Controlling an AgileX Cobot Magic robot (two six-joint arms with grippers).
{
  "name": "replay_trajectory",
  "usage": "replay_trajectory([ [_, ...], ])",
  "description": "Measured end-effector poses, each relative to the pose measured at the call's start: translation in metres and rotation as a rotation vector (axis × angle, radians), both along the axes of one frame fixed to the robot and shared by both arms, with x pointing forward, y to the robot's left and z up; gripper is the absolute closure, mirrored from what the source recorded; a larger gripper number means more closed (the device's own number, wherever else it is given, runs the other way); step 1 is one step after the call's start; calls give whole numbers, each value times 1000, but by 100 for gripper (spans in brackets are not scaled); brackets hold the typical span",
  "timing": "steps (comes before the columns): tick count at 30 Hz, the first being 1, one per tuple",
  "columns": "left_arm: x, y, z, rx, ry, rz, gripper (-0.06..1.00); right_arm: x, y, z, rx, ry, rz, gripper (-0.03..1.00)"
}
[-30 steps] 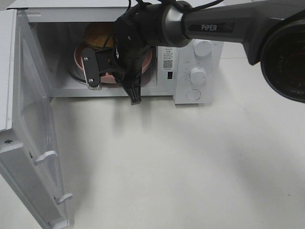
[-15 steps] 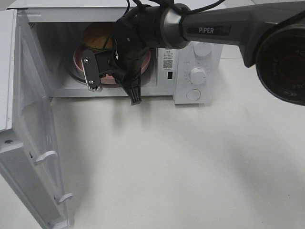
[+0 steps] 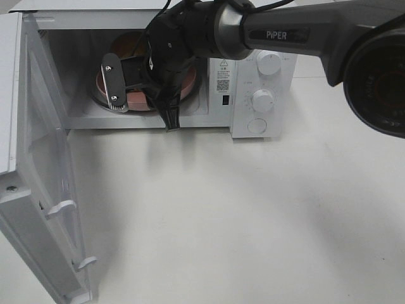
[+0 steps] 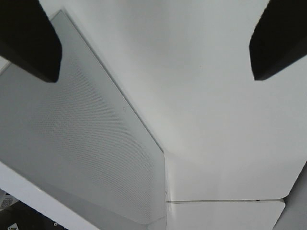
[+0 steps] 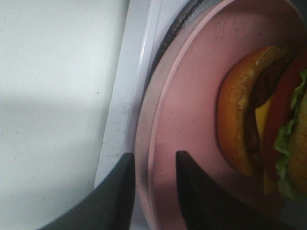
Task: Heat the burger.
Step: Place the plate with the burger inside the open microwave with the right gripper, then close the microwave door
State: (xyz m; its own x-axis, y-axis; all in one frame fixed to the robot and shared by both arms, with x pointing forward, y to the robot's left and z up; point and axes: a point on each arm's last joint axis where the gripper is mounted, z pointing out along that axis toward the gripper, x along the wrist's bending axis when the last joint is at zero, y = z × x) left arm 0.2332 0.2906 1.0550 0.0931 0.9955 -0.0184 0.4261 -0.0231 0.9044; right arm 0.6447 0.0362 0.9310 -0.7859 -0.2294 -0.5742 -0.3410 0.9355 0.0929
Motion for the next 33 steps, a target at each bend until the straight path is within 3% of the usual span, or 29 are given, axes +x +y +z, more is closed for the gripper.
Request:
replay_trajectory([
  [10, 0, 0, 0, 0, 0, 0, -4, -3, 0, -2, 10, 48, -22, 53],
  [21, 0, 0, 0, 0, 0, 0, -4, -21, -12, 5, 52, 65, -32, 32],
  [33, 0, 0, 0, 0, 0, 0, -4, -45, -31, 13, 76, 47, -15, 28],
])
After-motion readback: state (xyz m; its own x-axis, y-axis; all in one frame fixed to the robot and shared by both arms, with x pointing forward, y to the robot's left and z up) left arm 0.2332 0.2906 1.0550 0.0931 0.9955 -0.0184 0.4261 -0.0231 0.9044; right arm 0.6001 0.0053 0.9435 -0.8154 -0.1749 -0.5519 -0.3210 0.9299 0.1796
